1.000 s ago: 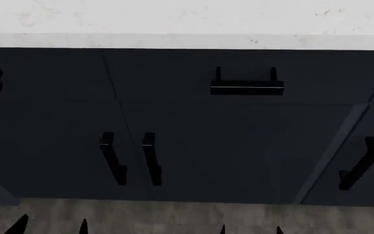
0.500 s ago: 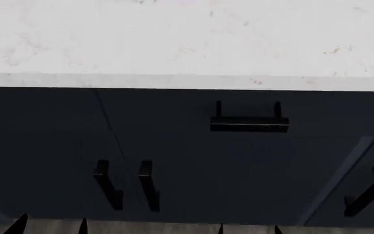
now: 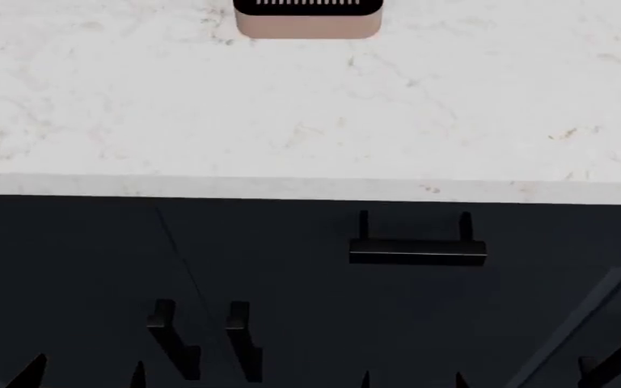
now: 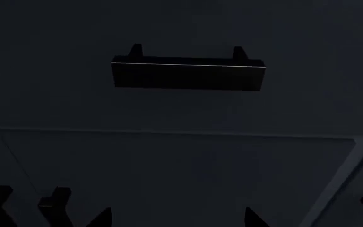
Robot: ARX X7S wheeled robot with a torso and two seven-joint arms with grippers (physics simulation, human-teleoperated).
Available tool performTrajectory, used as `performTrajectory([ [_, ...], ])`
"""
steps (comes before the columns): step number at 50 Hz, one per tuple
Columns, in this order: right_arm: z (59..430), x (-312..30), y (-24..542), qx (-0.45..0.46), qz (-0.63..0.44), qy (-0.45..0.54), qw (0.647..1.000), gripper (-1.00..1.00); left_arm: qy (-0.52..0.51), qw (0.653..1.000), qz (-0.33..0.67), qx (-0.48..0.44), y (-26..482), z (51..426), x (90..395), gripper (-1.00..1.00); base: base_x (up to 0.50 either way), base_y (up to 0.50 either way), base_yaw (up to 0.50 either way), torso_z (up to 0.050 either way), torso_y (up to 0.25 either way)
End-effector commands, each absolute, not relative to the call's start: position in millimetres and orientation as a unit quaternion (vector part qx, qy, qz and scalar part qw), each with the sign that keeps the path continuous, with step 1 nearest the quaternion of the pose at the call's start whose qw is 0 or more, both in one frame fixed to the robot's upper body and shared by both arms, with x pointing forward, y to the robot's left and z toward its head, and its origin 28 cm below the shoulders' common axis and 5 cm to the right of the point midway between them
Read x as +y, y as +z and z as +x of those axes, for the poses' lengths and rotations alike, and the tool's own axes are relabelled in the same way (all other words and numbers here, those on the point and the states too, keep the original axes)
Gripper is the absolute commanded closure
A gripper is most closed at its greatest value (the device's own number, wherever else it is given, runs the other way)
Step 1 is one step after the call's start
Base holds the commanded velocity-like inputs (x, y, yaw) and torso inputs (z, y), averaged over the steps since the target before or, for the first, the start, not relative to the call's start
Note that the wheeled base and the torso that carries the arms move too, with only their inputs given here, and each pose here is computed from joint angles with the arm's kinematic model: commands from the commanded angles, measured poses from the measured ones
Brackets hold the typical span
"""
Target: Open the right drawer.
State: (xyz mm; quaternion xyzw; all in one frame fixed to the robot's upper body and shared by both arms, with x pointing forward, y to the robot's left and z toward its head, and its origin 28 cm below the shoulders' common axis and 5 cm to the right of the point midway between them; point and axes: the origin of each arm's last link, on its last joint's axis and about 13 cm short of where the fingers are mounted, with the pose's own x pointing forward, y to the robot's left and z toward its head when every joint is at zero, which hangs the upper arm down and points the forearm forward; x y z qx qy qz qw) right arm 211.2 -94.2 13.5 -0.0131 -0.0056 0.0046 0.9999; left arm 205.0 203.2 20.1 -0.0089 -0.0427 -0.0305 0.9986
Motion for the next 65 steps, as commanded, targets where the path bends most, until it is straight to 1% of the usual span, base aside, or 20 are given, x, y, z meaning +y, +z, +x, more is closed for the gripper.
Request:
performTrajectory([
  [1, 209.3, -93.3, 18.2, -0.015, -0.058, -0.006, 0.998, -1.00, -0.031, 0.999, -0.010, -0.041, 20.8, 203.9, 203.1, -1.00, 0.00, 0.00, 0.00, 0.000, 0.000],
  [7, 211.4, -89.8, 26.6, -0.029, -0.162, -0.019, 0.986, -1.00, -0.034, 0.999, -0.011, -0.041, 19.6, 203.9, 202.8, -1.00, 0.00, 0.00, 0.00, 0.000, 0.000],
  [9, 211.5, -89.6, 29.6, -0.026, -0.171, -0.008, 0.985, -1.00, -0.035, 0.998, -0.011, -0.042, 19.5, 204.1, 202.5, -1.00, 0.00, 0.00, 0.00, 0.000, 0.000],
  [13, 212.9, -93.1, 34.4, -0.026, -0.230, -0.020, 0.973, -1.00, -0.036, 0.998, -0.014, -0.041, 19.2, 204.0, 202.8, -1.00, 0.00, 0.00, 0.00, 0.000, 0.000],
  [15, 212.8, -94.0, 37.2, -0.028, -0.278, -0.020, 0.960, -1.00, -0.036, 0.998, -0.014, -0.042, 19.2, 203.9, 202.8, -1.00, 0.00, 0.00, 0.00, 0.000, 0.000],
  [16, 213.2, -94.7, 36.9, -0.018, -0.264, -0.024, 0.964, -1.00, -0.036, 0.998, -0.014, -0.042, 19.6, 203.9, 202.8, -1.00, 0.00, 0.00, 0.00, 0.000, 0.000],
  [18, 213.7, -97.5, 38.1, -0.020, -0.306, -0.032, 0.951, -1.00, -0.036, 0.998, -0.015, -0.042, 20.2, 203.5, 202.8, -1.00, 0.00, 0.00, 0.00, 0.000, 0.000],
  [20, 213.9, -98.7, 40.6, -0.021, -0.315, -0.035, 0.948, -1.00, -0.036, 0.998, -0.016, -0.042, 19.6, 203.5, 203.0, -1.00, 0.00, 0.00, 0.00, 0.000, 0.000],
  [23, 213.3, -100.5, 42.4, -0.014, -0.361, -0.042, 0.932, -1.00, -0.037, 0.998, -0.016, -0.043, 20.8, 203.2, 202.5, -1.00, 0.00, 0.00, 0.00, 0.000, 0.000],
  [24, 213.9, -100.4, 44.0, -0.018, -0.355, -0.045, 0.934, -1.00, -0.036, 0.998, -0.016, -0.043, 20.9, 203.3, 202.6, -1.00, 0.00, 0.00, 0.00, 0.000, 0.000],
  [28, 213.7, -100.7, 43.6, -0.008, -0.396, -0.043, 0.917, -1.00, -0.035, 0.998, -0.018, -0.043, 21.1, 202.8, 202.8, -1.00, 0.00, 0.00, 0.00, 0.000, 0.000],
  [31, 212.2, -101.8, 47.3, -0.002, -0.394, -0.035, 0.919, -1.00, -0.035, 0.998, -0.018, -0.044, 21.0, 203.1, 202.8, -1.00, 0.00, 0.00, 0.00, 0.000, 0.000],
  [32, 212.8, -102.3, 45.5, 0.006, -0.410, -0.040, 0.911, -1.00, -0.035, 0.998, -0.019, -0.044, 20.1, 203.5, 203.1, -1.00, 0.00, 0.00, 0.00, 0.000, 0.000],
  [47, 212.8, -102.2, 45.6, 0.006, -0.410, -0.040, 0.911, -1.00, -0.035, 0.998, -0.019, -0.044, 20.1, 203.5, 203.1, -1.00, 0.00, 0.00, 0.00, 0.000, 0.000],
  [50, 215.5, -103.3, 45.3, 0.007, -0.462, -0.034, 0.886, -1.00, -0.036, 0.998, -0.017, -0.044, 20.6, 203.4, 202.6, -1.00, 0.00, 0.00, 0.00, 0.000, 0.000],
  [52, 216.9, -103.4, 46.2, 0.001, -0.482, -0.030, 0.876, -1.00, -0.036, 0.998, -0.016, -0.044, 20.1, 203.6, 202.6, -1.00, 0.00, 0.00, 0.00, 0.000, 0.000],
  [55, 218.7, -105.3, 45.0, 0.003, -0.486, -0.035, 0.873, -1.00, -0.039, 0.998, -0.012, -0.044, 20.9, 203.0, 201.6, -1.00, 0.00, 0.00, 0.00, 0.000, 0.000],
  [61, 221.7, -109.6, 46.8, -0.001, -0.514, -0.041, 0.857, -1.00, -0.038, 0.998, -0.011, -0.044, 19.4, 203.8, 202.5, -1.00, 0.00, 0.00, 0.00, 0.000, 0.000],
  [65, 223.3, -110.2, 46.0, -0.006, -0.551, -0.034, 0.834, -1.00, -0.036, 0.998, -0.011, -0.044, 20.3, 203.3, 202.5, -1.00, 0.00, 0.00, 0.00, 0.000, 0.000],
])
